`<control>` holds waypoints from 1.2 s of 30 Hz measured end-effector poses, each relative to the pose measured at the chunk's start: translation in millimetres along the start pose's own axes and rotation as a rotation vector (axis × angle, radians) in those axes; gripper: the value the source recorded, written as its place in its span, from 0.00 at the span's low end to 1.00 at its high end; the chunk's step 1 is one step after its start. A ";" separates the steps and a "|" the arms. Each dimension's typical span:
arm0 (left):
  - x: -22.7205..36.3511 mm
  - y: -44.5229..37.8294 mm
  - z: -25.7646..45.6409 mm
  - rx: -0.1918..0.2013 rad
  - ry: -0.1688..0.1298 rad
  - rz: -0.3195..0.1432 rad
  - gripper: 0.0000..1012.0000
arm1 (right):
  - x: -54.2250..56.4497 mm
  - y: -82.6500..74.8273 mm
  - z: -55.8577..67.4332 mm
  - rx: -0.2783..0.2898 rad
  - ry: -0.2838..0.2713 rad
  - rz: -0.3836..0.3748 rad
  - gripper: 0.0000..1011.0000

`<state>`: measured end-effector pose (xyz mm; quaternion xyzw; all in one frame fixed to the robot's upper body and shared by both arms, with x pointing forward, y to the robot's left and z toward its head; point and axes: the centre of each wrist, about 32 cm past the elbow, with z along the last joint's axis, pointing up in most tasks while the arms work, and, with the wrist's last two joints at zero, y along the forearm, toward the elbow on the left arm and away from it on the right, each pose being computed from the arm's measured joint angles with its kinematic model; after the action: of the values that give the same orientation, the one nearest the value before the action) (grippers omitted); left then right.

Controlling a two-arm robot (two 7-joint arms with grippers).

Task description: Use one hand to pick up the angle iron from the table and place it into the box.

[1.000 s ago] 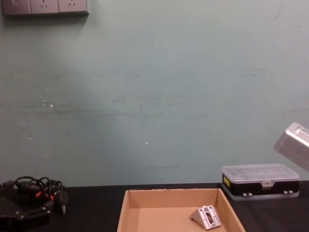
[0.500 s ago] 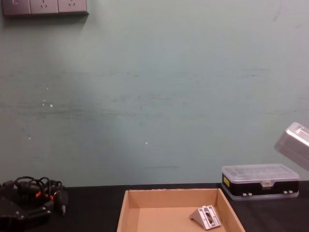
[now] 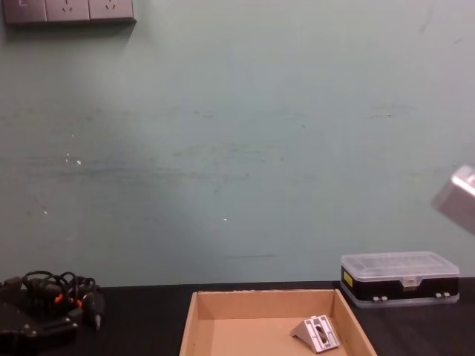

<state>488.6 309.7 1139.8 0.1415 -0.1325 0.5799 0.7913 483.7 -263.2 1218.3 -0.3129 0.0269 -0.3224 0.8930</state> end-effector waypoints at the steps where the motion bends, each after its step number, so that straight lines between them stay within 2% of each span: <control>1: 0.0 0.0 0.0 0.000 0.000 0.000 1.00 | -0.1 -0.7 0.7 0.005 -0.001 -0.003 0.08; 9: 0.0 0.0 0.0 0.000 0.000 0.000 1.00 | 2.0 -2.6 14.9 0.056 -0.009 -0.022 0.08; 18: 0.0 0.0 0.0 0.000 0.000 0.000 1.00 | 9.2 12.8 37.1 0.099 -0.006 -0.047 0.08; 20: 0.0 0.0 0.0 0.000 0.000 0.000 1.00 | 12.5 22.1 44.4 0.107 -0.003 -0.060 0.08; 30: 0.0 0.0 0.0 0.000 0.000 0.000 1.00 | 23.6 57.4 63.7 0.106 -0.002 -0.112 0.08; 36: 0.0 0.0 0.0 0.000 0.000 0.000 1.00 | 30.9 86.3 76.8 0.096 0.011 -0.135 0.08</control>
<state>488.6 309.7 1139.8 0.1415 -0.1324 0.5799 0.7913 575.6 -188.5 1235.0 -0.2690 -0.0047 -0.3846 0.8830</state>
